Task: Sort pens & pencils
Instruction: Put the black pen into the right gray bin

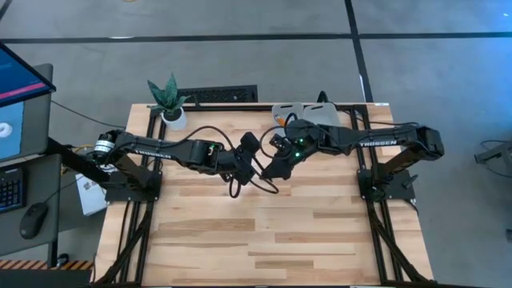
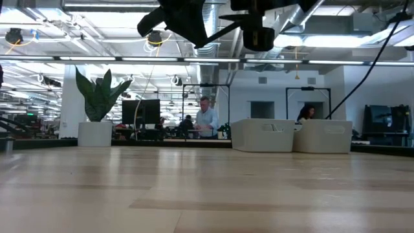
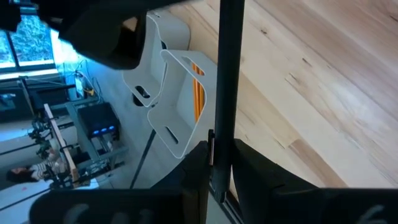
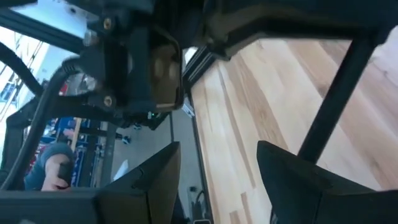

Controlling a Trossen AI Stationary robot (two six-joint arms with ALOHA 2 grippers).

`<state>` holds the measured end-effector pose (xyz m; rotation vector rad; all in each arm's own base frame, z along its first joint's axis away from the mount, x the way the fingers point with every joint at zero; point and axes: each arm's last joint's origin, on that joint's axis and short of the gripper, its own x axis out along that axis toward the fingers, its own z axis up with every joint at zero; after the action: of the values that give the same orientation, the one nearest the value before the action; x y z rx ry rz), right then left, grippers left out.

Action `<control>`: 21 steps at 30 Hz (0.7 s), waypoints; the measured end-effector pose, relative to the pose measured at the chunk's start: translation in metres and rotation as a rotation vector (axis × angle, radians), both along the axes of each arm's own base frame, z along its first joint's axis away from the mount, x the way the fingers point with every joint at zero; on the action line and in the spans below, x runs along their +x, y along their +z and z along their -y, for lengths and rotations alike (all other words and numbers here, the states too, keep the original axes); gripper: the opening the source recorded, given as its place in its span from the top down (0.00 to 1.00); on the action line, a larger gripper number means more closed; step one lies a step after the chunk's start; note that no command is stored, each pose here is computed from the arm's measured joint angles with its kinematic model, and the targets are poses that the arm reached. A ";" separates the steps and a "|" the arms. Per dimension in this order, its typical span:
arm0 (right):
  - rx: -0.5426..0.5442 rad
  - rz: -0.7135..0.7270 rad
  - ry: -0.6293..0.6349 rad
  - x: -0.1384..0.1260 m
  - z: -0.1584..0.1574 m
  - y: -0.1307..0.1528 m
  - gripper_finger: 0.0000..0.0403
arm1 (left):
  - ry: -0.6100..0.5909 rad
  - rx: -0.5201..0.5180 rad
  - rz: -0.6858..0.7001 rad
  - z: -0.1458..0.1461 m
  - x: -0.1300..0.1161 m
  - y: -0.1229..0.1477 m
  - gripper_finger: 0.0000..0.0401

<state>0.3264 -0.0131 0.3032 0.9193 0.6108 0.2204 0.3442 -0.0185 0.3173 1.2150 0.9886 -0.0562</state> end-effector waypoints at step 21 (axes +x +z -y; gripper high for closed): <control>-0.063 -0.089 -0.140 -0.005 0.022 -0.008 0.42 | 0.012 -0.003 0.008 0.003 -0.001 0.000 0.88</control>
<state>0.3215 -0.0355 0.2954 0.9105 0.6293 0.0347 0.3437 -0.0216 0.3172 1.2052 0.9889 -0.0432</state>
